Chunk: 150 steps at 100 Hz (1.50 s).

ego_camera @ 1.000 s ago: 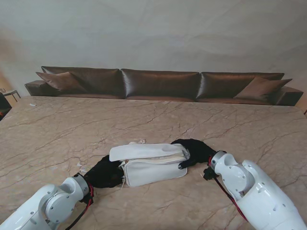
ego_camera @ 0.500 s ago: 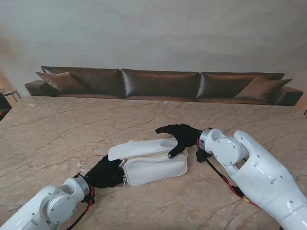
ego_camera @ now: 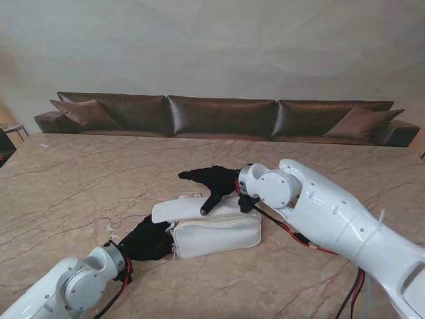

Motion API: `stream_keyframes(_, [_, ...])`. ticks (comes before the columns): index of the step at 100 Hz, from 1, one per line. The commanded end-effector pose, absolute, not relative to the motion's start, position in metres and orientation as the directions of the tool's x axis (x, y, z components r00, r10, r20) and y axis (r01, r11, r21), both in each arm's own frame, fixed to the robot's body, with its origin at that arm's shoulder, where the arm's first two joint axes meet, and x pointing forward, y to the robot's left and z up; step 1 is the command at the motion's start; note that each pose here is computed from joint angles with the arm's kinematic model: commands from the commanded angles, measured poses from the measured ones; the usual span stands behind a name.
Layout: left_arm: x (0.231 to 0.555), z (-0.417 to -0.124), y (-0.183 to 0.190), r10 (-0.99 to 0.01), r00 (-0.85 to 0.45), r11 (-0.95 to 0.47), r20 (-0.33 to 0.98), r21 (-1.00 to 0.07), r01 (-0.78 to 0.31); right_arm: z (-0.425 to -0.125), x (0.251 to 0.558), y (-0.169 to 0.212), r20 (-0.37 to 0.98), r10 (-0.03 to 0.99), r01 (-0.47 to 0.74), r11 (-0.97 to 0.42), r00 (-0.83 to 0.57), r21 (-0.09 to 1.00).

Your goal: Pack the cosmetics bag

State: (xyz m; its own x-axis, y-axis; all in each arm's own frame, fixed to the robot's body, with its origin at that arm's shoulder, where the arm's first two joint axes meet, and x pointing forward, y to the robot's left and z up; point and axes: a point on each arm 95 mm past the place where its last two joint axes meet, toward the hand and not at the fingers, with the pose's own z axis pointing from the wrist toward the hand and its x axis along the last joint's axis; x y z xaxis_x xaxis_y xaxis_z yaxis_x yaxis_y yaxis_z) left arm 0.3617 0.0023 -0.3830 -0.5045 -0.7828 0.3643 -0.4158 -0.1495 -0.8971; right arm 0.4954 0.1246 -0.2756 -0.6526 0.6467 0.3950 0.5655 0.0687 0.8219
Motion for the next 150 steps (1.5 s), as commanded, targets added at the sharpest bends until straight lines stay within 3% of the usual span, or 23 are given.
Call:
stream_keyframes(1, [0.357,-0.385,-0.002,-0.774,-0.511,-0.152,0.375,-0.892,-0.425,-0.274,0.490,0.146,0.409,0.604,0.565,0.083,-0.684,0.821])
stream_keyframes(20, [0.358,-0.385,-0.002,-0.777,-0.504,-0.156,0.377,-0.892,-0.425,-0.288,0.483,0.162,0.440,0.564,0.597,0.122,-0.699,0.793])
stream_keyframes(44, [0.359,-0.384,-0.005,-0.775,-0.505,-0.162,0.381,-0.891,-0.425,-0.305,0.476,0.171,0.302,0.522,0.490,0.269,-0.797,0.829])
stream_keyframes(69, [0.359,-0.383,-0.005,-0.779,-0.500,-0.162,0.379,-0.891,-0.424,-0.313,0.476,0.172,0.265,0.497,0.419,0.230,-0.827,0.878])
stream_keyframes(105, [0.362,-0.380,0.006,-0.824,-0.443,-0.186,0.354,-0.907,-0.378,-0.326,0.476,0.164,0.389,0.522,0.472,0.030,-0.759,0.881])
stream_keyframes(150, [0.362,-0.380,0.021,-0.854,-0.383,-0.201,0.353,-0.902,-0.383,-0.303,0.485,0.114,0.613,0.581,0.460,-0.408,-0.536,0.789])
